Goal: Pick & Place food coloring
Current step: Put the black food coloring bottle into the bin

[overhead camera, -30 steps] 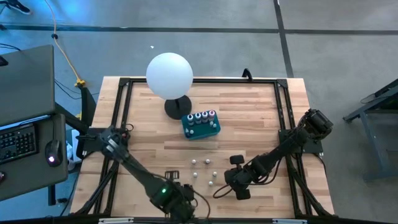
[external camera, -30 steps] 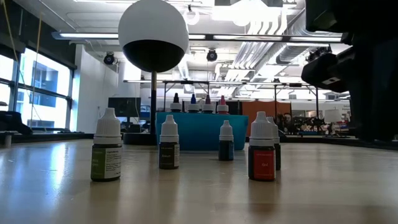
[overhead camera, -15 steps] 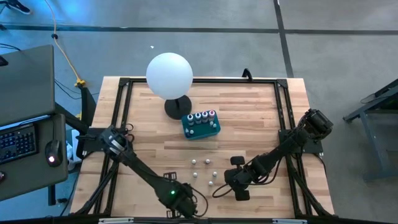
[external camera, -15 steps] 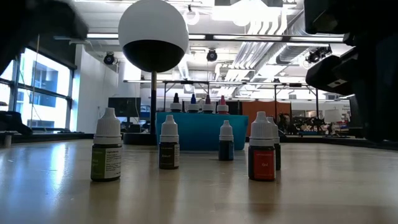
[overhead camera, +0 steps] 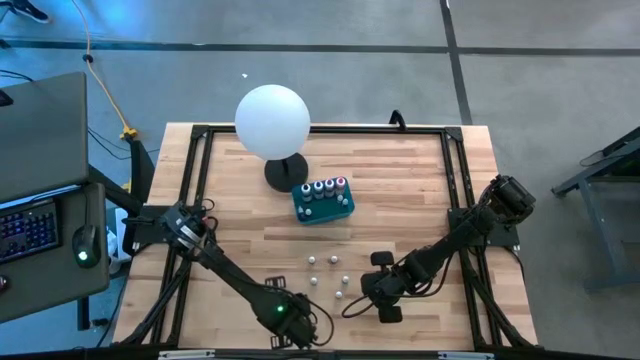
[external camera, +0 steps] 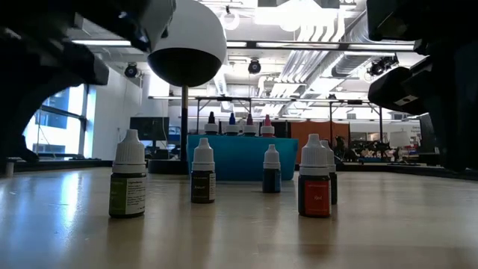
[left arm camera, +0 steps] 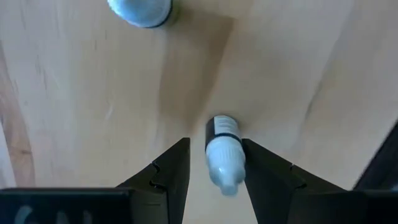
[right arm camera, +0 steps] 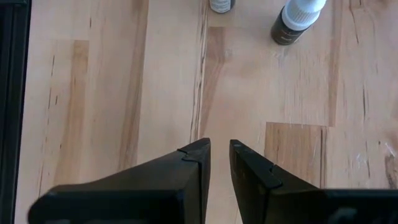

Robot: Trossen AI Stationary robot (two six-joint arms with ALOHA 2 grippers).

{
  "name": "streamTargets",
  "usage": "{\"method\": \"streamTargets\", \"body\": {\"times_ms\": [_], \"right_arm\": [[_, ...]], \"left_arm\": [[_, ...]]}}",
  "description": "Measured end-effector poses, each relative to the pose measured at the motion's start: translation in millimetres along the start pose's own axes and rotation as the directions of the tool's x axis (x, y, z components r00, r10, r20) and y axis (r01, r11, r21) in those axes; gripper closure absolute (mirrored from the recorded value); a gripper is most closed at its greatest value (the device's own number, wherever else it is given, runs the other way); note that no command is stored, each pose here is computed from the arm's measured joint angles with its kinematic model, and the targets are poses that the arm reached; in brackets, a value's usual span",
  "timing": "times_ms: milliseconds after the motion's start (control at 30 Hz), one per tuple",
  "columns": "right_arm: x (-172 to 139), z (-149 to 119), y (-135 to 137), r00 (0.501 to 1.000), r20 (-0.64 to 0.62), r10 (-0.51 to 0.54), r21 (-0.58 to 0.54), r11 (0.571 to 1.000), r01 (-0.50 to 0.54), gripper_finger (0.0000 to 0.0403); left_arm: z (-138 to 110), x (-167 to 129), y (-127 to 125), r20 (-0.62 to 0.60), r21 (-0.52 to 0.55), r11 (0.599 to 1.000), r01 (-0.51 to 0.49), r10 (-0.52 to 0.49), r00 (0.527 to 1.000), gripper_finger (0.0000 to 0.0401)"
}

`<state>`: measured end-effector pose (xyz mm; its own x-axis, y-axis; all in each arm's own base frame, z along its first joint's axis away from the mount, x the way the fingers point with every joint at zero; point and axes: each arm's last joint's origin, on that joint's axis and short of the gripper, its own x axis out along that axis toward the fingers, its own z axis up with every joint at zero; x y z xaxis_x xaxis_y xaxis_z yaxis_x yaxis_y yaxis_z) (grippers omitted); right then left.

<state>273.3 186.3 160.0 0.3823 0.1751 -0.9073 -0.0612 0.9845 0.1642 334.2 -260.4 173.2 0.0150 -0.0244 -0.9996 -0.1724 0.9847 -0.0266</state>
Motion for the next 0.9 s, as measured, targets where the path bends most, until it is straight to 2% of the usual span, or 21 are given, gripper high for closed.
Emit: {"method": "streamTargets", "body": {"times_ms": [233, 467, 900], "right_arm": [[0.0, 0.0, 0.0, 1.000, 0.000, -0.001, -0.002, 1.000, 0.001, 0.0350], [0.0, 0.0, -0.1, 1.000, 0.000, -0.001, -0.004, 1.000, 0.001, 0.0350], [0.0, 0.0, -0.1, 1.000, 0.001, -0.002, -0.004, 1.000, 0.002, 0.0350]], "left_arm": [[-3.2, 11.7, 3.8, -0.012, 0.004, 1.000, -0.015, 0.015, 1.000, 0.0263], [-1.7, 12.0, 3.3, 0.016, 0.047, 0.999, -0.019, 0.018, 1.000, 0.0263], [-0.5, 11.6, 1.7, 0.019, 0.046, 0.999, 0.004, -0.005, 1.000, 0.0264]]}}
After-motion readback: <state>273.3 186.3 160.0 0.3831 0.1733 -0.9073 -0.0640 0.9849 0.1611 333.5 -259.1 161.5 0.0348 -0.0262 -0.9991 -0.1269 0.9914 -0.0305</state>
